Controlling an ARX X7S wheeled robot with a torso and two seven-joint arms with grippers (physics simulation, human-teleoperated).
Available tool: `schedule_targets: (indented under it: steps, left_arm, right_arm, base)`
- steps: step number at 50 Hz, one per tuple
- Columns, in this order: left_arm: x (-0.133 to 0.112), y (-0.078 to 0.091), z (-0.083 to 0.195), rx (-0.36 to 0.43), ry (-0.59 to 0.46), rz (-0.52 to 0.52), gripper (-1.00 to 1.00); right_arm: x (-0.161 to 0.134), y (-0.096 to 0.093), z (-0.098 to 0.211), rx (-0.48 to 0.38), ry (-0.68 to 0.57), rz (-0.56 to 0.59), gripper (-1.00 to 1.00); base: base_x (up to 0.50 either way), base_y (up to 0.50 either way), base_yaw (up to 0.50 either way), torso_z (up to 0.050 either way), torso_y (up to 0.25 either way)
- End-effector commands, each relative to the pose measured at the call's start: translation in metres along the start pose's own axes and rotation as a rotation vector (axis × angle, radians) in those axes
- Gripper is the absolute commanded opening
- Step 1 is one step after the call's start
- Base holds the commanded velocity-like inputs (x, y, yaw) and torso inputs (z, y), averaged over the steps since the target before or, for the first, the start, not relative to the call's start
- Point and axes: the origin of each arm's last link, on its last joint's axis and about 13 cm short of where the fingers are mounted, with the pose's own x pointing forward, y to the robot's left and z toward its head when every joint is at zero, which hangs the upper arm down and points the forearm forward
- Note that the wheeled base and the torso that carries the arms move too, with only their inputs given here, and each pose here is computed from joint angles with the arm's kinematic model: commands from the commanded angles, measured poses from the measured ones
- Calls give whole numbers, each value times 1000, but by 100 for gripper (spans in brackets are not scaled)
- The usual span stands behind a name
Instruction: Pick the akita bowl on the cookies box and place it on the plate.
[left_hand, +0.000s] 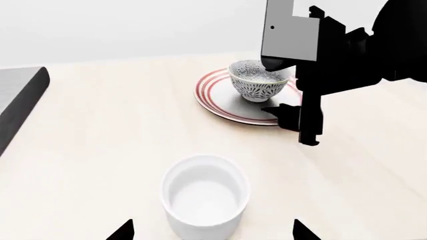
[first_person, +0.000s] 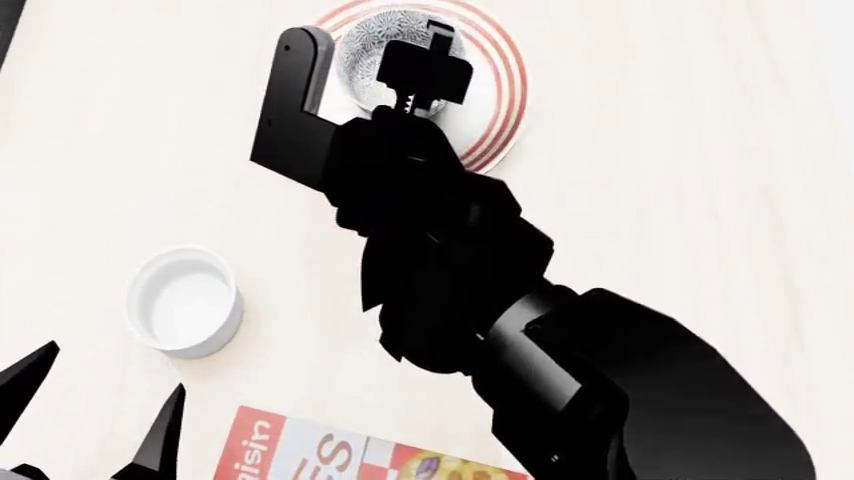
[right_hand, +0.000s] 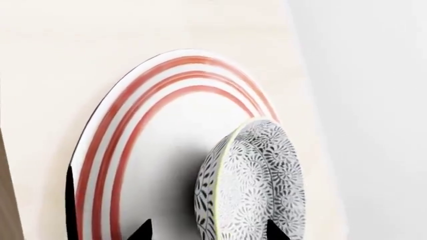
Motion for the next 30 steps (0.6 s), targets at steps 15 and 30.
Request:
schedule_targets:
  steps: [15,30]
  left_arm:
    - [-1,-2,1,10,6,-2,100]
    - [-1,-3,3,21,2,4,100]
  right_arm:
    - [-28,-18,11,-72,-43,21,100]
    - [-111,-50,-2,-88,-89,28,100]
  base:
    - [0,0,0,0,0]
    - [0,0,0,0,0]
